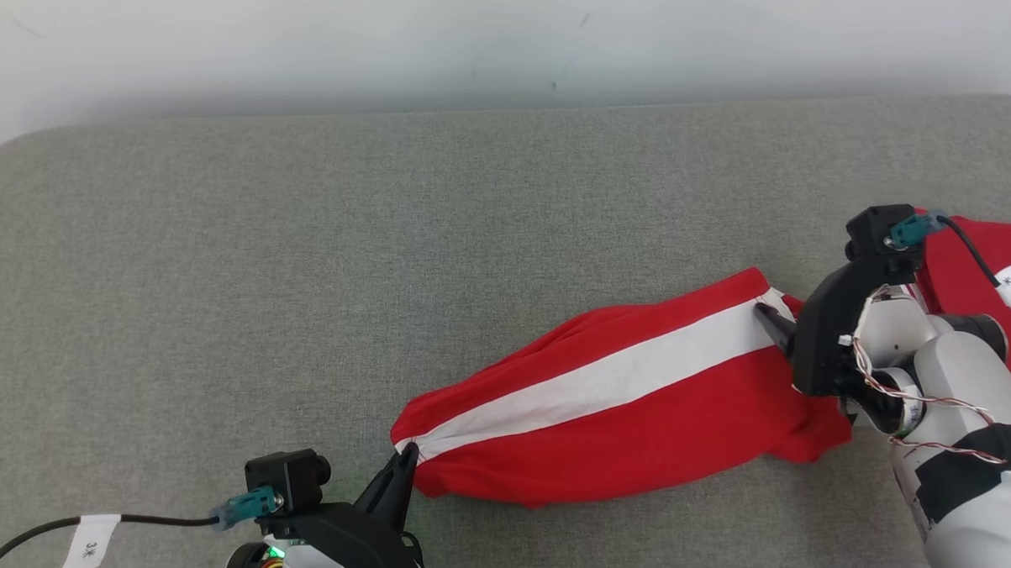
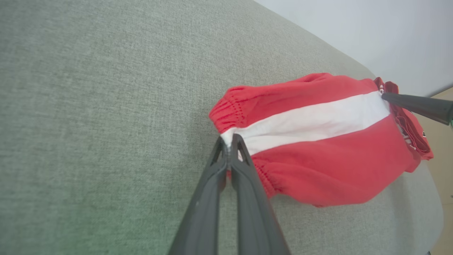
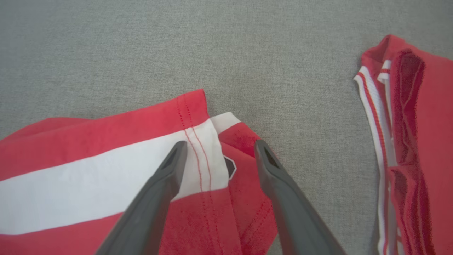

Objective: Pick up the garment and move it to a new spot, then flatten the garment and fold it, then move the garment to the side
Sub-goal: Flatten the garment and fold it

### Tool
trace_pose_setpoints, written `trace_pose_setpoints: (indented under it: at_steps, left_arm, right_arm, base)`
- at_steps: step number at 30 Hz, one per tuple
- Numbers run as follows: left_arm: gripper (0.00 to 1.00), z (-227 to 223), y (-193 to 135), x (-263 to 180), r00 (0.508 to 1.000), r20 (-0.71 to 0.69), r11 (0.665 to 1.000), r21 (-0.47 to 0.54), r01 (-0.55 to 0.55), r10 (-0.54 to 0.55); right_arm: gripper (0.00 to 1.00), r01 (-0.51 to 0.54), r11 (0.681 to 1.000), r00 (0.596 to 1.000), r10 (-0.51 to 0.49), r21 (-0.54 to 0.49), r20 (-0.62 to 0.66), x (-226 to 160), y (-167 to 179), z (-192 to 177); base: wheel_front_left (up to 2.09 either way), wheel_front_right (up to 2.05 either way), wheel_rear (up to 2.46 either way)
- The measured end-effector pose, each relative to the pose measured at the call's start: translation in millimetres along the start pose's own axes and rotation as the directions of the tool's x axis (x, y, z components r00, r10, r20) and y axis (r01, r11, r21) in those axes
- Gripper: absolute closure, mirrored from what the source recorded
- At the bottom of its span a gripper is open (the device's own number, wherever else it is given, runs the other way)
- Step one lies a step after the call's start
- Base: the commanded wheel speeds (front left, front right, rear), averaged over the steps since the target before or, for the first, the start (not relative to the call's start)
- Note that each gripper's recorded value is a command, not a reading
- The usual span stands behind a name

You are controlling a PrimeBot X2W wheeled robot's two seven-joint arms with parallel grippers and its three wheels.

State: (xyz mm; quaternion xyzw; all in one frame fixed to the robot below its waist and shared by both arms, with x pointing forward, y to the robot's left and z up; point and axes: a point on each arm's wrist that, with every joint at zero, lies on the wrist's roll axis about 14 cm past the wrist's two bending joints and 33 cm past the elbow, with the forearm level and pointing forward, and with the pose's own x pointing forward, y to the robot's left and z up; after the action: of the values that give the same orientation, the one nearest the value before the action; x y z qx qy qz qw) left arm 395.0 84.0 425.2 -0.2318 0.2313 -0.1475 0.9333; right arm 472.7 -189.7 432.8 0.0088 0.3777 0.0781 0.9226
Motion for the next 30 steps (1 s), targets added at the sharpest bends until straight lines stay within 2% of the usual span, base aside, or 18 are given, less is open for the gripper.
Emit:
trace_pose_setpoints:
  at_steps: [4, 5, 6, 7, 8, 9, 12, 15, 16, 22, 30]
  left_arm:
    - [1.0, 0.1, 0.7, -0.5, 1.0, 0.001, 1.0, -0.001, -0.003, 0.003]
    - [1.0, -0.3, 0.8, -0.6, 1.0, -0.001, 1.0, -0.002, -0.003, 0.003]
    - [1.0, -0.7, 1.1, -0.6, 1.0, -0.002, 1.0, -0.002, -0.004, 0.004]
    - [1.0, -1.4, 1.3, -0.8, 1.0, -0.005, 1.0, -0.003, -0.004, 0.004]
    - [1.0, -1.6, 1.4, -0.9, 1.0, -0.007, 1.0, -0.004, -0.005, 0.005]
    - [1.0, -1.8, 1.8, -1.1, 1.0, -0.007, 1.0, -0.004, -0.005, 0.005]
    - [1.0, -1.9, 3.0, -1.3, 1.0, -0.008, 1.0, -0.006, -0.009, 0.009]
    - [1.0, -1.7, 3.3, -1.2, 1.0, -0.008, 1.0, -0.008, -0.011, 0.011]
    - [1.0, -1.6, 3.0, -1.1, 1.0, -0.008, 1.0, -0.009, -0.01, 0.01]
    - [1.0, 5.7, 2.1, -0.6, 1.0, 0.024, 1.0, -0.008, -0.008, 0.008]
    - [1.0, 51.9, -8.9, 2.8, 0.985, 0.167, 0.998, -0.043, 0.04, -0.032]
  right_arm:
    - [0.0, -0.027, 1.0, 1.0, 0.027, 0.011, -0.009, 3.2, 9.2, 0.2]
    - [0.15, -0.031, 0.999, 0.999, 0.031, 0.01, -0.015, 4.3, 10.8, -1.5]
    - [0.15, -0.032, 0.999, 0.999, 0.033, 0.01, -0.021, 5.4, 11.3, -3.3]
    - [0.24, -0.033, 0.999, 0.999, 0.034, 0.008, -0.024, 6.2, 11.8, -4.2]
    - [0.43, -0.036, 0.999, 0.999, 0.036, 0.005, -0.026, 6.9, 12.8, -4.7]
    - [0.54, -0.037, 0.999, 0.999, 0.037, 0.0, -0.027, 7.5, 13.6, -5.1]
    - [0.71, -0.039, 0.999, 0.999, 0.039, -0.009, -0.029, 8.6, 15.2, -5.2]
    - [0.96, -0.04, 0.999, 0.999, 0.04, -0.015, -0.029, 8.5, 15.7, -5.1]
    - [1.0, -0.04, 0.999, 0.999, 0.04, -0.015, -0.029, 8.3, 15.5, -5.3]
    - [1.0, -0.045, 0.999, 0.999, 0.045, -0.023, 0.015, 4.4, 16.3, 4.2]
    - [1.0, -0.063, 0.998, 0.973, 0.063, -0.008, 0.221, -19.0, 9.9, 57.2]
  base:
    - [0.0, 0.0, 0.0]
    - [0.0, 0.0, 0.0]
    - [0.0, 0.0, 0.0]
    - [0.0, 0.0, 0.0]
    - [0.0, 0.0, 0.0]
    - [0.0, 0.0, 0.0]
    - [0.0, 0.0, 0.0]
    - [0.0, 0.0, 0.0]
    - [0.0, 0.0, 0.0]
    - [0.0, 0.0, 0.0]
    - [0.0, 0.0, 0.0]
